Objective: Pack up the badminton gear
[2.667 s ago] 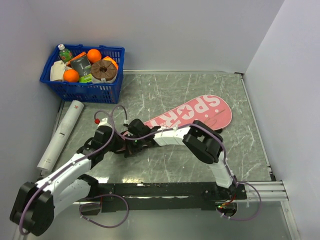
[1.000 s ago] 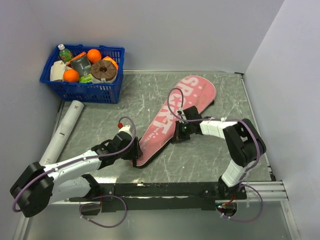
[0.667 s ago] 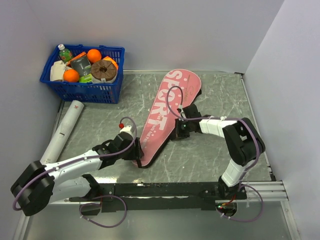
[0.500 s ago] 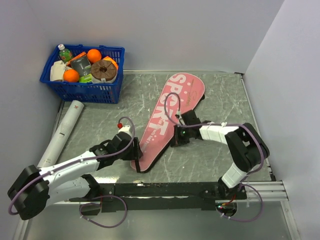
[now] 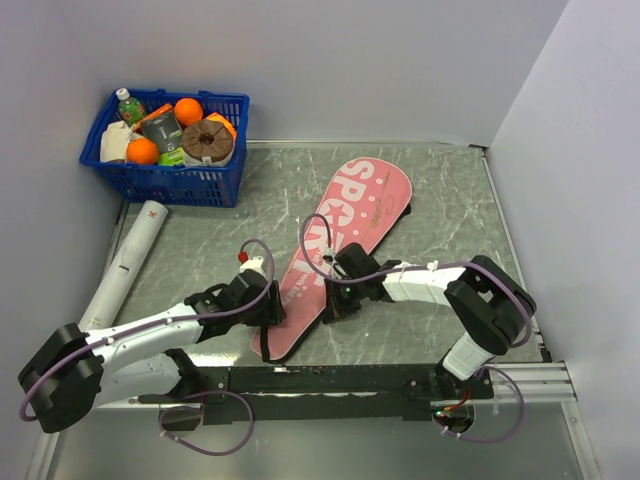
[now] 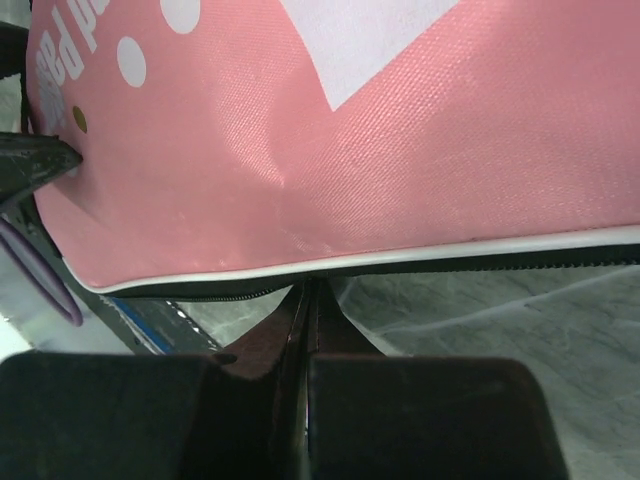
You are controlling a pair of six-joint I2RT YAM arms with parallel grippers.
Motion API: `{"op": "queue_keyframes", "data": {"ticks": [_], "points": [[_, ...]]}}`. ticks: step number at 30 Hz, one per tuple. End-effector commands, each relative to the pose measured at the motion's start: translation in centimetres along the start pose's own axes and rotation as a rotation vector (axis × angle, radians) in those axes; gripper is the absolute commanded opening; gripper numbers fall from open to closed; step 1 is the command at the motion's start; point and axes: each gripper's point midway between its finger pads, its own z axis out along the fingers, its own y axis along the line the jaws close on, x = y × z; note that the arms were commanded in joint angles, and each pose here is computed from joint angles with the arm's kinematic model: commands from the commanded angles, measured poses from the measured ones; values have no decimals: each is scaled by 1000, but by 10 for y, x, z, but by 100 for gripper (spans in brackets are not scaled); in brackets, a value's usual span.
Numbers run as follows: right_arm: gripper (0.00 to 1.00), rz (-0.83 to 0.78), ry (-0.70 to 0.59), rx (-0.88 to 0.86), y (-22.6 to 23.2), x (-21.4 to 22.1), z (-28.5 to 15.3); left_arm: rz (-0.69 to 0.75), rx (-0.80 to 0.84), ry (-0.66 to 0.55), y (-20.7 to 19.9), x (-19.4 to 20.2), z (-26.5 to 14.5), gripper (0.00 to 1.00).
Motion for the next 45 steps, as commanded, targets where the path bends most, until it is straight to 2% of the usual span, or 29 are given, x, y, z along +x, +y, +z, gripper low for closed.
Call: {"op": "queue_keyframes", "data": {"ticks": [1, 4, 5, 6, 7, 9, 15, 24, 28, 36, 45], "points": [[0, 13, -1, 26, -4, -5, 8, 1, -21, -7, 1, 2, -4, 62], [0, 11, -3, 18, -1, -7, 9, 7, -18, 3, 0, 4, -1, 58], [0, 7, -3, 14, 1, -7, 9, 9, -19, 10, 0, 5, 0, 54], [0, 4, -1, 14, 1, -7, 9, 12, -19, 17, -1, 6, 2, 44], [0, -4, 8, 6, 4, -4, 10, 15, -19, 34, -1, 10, 6, 40], [0, -10, 16, 2, 7, -2, 11, 17, -9, 33, -5, 9, 10, 37], [0, -43, 53, -54, 37, 15, 18, 19, 7, 48, -13, 12, 21, 38], [0, -104, 136, -233, 116, 60, 27, 15, 32, 34, -26, 5, 29, 38], [0, -83, 157, -319, 147, 67, 27, 16, 37, 20, -30, 1, 29, 38], [0, 18, 68, -544, 204, 53, 22, 17, 61, -10, -33, -4, 23, 38], [0, 183, -38, -573, 218, 41, 10, 35, 63, -27, -33, -8, 21, 39]]}}
